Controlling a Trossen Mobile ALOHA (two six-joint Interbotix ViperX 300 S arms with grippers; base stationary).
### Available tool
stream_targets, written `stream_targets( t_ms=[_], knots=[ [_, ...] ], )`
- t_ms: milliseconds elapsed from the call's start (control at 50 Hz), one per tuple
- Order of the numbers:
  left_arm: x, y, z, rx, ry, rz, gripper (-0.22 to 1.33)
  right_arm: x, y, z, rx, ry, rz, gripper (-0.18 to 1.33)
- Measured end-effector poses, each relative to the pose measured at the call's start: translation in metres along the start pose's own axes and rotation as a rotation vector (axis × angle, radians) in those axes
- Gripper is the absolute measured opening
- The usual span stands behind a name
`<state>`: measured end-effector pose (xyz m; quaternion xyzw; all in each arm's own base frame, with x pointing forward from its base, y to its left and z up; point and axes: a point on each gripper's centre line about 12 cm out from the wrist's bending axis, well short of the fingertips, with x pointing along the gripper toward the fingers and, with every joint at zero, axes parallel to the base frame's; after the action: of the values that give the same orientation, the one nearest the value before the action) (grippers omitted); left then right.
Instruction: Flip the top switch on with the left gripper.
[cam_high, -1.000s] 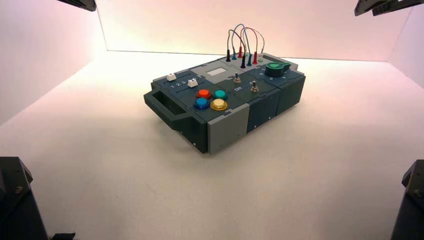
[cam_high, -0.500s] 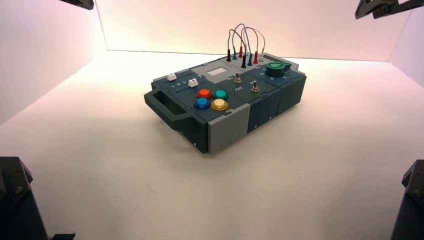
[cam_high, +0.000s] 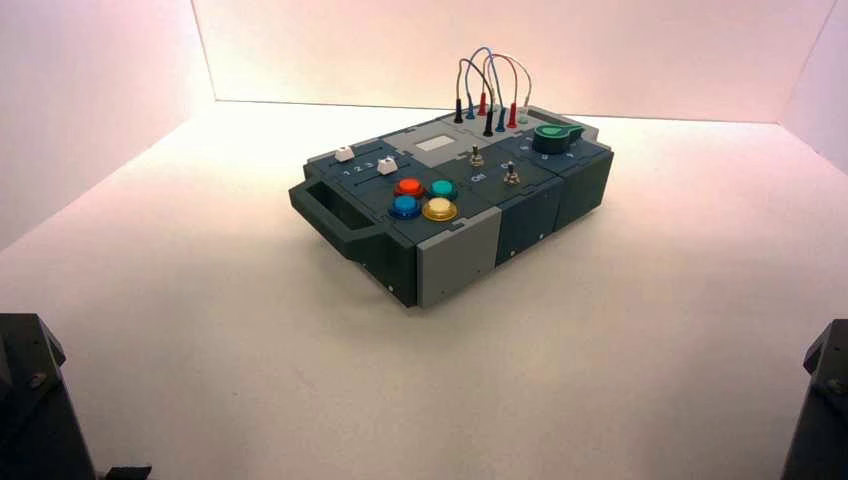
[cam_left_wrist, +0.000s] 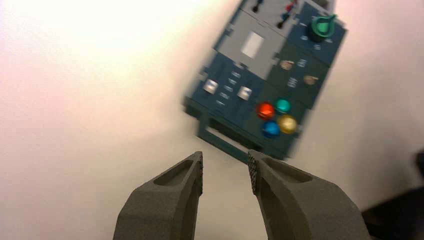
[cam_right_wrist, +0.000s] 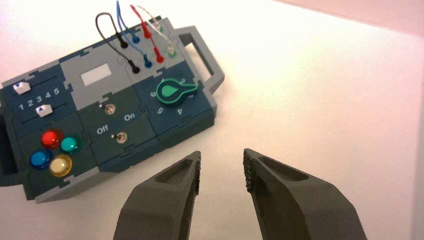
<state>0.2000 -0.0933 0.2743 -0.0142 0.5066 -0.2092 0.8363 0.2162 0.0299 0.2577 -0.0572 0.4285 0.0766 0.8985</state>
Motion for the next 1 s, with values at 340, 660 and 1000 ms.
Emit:
stream_targets(
  t_ms=[340, 660, 1000],
  knots=[
    [0.029, -0.019, -0.015, -0.227, 0.044, -0.171, 1.09, 0.011, -0.002, 0.015, -0.096, 0.212, 0.02, 0.96],
    [0.07, -0.036, -0.01, -0.231, 0.078, -0.176, 1.09, 0.04, -0.007, 0.027, -0.127, 0.338, 0.006, 0.99],
    [0.124, -0.068, 0.018, -0.172, 0.187, -0.165, 0.93, 0.078, -0.009, 0.034, -0.148, 0.381, -0.003, 1.05]
  ],
)
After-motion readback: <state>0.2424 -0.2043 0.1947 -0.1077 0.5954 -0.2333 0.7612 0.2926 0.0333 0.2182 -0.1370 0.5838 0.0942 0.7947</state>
